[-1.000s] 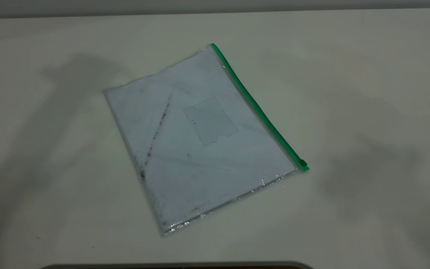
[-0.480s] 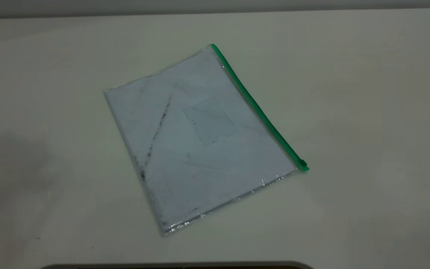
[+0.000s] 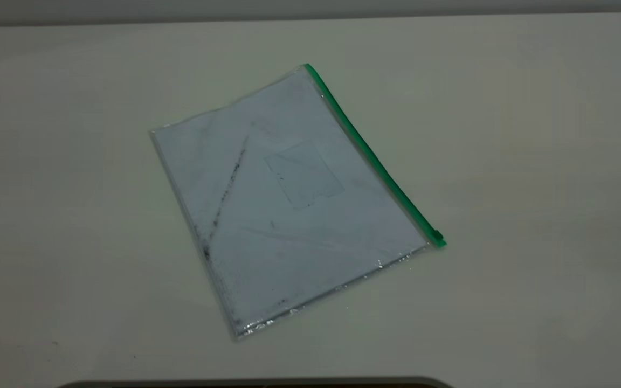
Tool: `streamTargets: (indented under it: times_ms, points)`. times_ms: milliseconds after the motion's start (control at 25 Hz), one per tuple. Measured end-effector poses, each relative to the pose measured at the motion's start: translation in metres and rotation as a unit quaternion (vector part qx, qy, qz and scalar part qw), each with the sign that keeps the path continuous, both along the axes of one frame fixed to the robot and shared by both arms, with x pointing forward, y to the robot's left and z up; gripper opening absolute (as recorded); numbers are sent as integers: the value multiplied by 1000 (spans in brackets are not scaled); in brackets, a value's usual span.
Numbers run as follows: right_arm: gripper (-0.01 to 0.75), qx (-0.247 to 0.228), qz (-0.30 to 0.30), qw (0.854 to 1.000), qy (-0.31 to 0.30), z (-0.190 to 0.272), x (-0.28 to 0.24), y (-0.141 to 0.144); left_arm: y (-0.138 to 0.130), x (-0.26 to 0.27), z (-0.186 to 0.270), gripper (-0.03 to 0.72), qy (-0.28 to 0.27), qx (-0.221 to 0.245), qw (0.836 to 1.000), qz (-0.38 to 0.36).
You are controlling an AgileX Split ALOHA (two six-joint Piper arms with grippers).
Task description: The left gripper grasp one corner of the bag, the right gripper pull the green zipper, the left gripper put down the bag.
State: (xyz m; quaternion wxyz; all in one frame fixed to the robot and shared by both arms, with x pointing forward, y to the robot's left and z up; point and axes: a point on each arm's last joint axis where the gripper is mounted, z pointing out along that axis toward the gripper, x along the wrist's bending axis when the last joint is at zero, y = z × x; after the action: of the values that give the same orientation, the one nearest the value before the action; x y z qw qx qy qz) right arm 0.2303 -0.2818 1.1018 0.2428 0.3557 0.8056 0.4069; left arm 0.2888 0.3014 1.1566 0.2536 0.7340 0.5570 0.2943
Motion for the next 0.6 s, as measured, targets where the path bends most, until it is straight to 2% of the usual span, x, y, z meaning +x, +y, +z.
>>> streamTargets:
  times_ms: [280, 600]
  points:
    - [585, 8, -4, 1000, -11, -38, -8, -3, 3, -36, -63, 590, 13, -29, 999, -20]
    - [585, 0, -12, 1000, -11, -59, -7, -5, -3, -47, -113, 590, 47, -44, 996, -59]
